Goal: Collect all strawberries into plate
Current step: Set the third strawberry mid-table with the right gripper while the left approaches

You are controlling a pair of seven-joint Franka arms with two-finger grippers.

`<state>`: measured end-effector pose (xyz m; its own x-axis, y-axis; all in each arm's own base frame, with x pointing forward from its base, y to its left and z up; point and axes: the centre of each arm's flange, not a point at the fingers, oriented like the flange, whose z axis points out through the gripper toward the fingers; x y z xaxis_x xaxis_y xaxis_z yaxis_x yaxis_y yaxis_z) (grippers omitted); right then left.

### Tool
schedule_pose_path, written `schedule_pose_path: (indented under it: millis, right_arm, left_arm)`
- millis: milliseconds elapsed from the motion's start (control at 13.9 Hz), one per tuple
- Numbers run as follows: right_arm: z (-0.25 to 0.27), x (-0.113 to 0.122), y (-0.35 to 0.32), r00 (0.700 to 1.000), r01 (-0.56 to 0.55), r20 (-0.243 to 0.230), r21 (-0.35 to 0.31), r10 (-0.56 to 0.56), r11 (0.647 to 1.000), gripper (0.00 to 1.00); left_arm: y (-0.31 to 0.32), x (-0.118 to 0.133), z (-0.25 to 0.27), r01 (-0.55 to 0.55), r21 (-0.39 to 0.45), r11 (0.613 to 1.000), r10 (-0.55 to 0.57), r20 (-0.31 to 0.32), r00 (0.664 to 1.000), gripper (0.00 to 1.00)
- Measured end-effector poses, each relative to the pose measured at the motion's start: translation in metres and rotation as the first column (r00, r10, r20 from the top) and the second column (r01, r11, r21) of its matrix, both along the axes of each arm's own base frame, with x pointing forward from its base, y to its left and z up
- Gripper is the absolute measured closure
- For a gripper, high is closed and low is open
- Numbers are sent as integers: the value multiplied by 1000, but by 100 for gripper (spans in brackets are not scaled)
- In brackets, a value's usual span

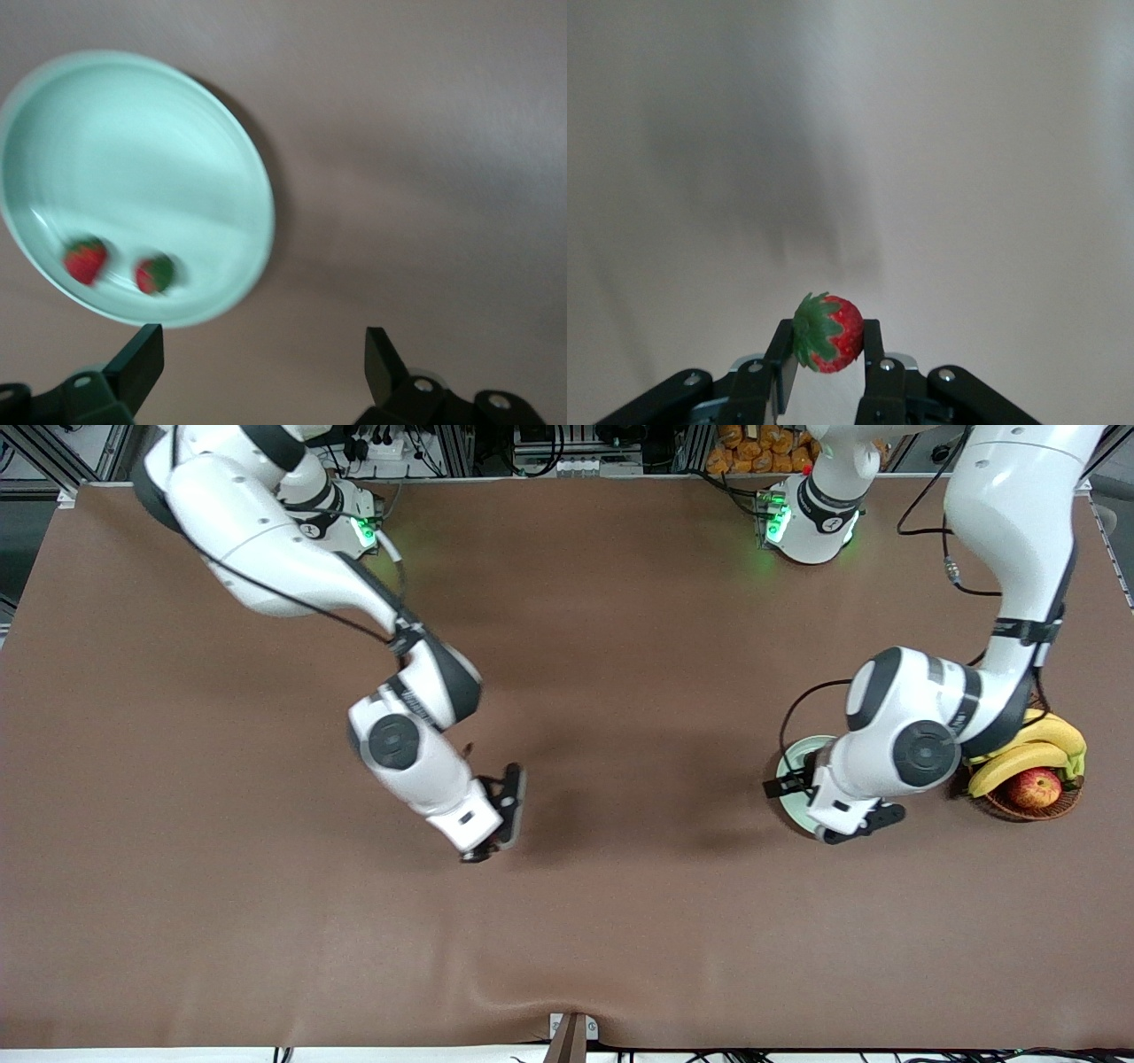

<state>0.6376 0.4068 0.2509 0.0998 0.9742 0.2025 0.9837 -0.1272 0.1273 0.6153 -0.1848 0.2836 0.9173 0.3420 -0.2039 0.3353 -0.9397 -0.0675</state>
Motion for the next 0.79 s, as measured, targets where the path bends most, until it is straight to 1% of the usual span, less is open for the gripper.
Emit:
schedule_pose_path:
  millis: [144, 217, 289, 361, 433, 505, 578, 722, 794]
  right_arm:
    - [-10, -30, 44, 998, 66, -15, 10, -66, 998, 66]
    - [-16, -41, 58, 995, 94, -21, 3, -94, 996, 66]
    - [-23, -49, 67, 993, 118, -21, -8, -118, 993, 62]
    - [-27, -53, 71, 990, 136, -15, -21, -137, 990, 51]
    - [-29, -51, 69, 989, 151, -5, -27, -151, 988, 42]
    - [-27, -47, 65, 987, 161, 3, -28, -161, 987, 30]
    - [-23, -39, 59, 985, 175, 13, -26, -175, 984, 19]
    - [-9, -17, 39, 973, 230, 35, -12, -230, 973, 0]
    - [3, -2, 22, 961, 273, 49, 1, -273, 962, 0]
  left_arm:
    - [-26, -8, -16, -44, 12, 999, 45, -14, 999, 0]
    - [-32, -9, -22, -70, 15, 997, 70, -15, 997, 0]
    - [-35, -10, -27, -91, 16, 996, 92, -15, 996, 0]
    - [-39, -10, -31, -111, 15, 994, 111, -13, 994, 0]
    - [-46, -11, -36, -136, 13, 991, 136, -6, 991, 0]
    - [-54, -13, -41, -164, 12, 986, 164, 1, 986, 0]
    - [-66, -15, -46, -189, 6, 982, 188, 9, 982, 0]
    - [-94, -22, -54, -243, -14, 970, 243, 24, 970, 0]
    - [-109, -25, -55, -280, -30, 960, 280, 25, 960, 0]
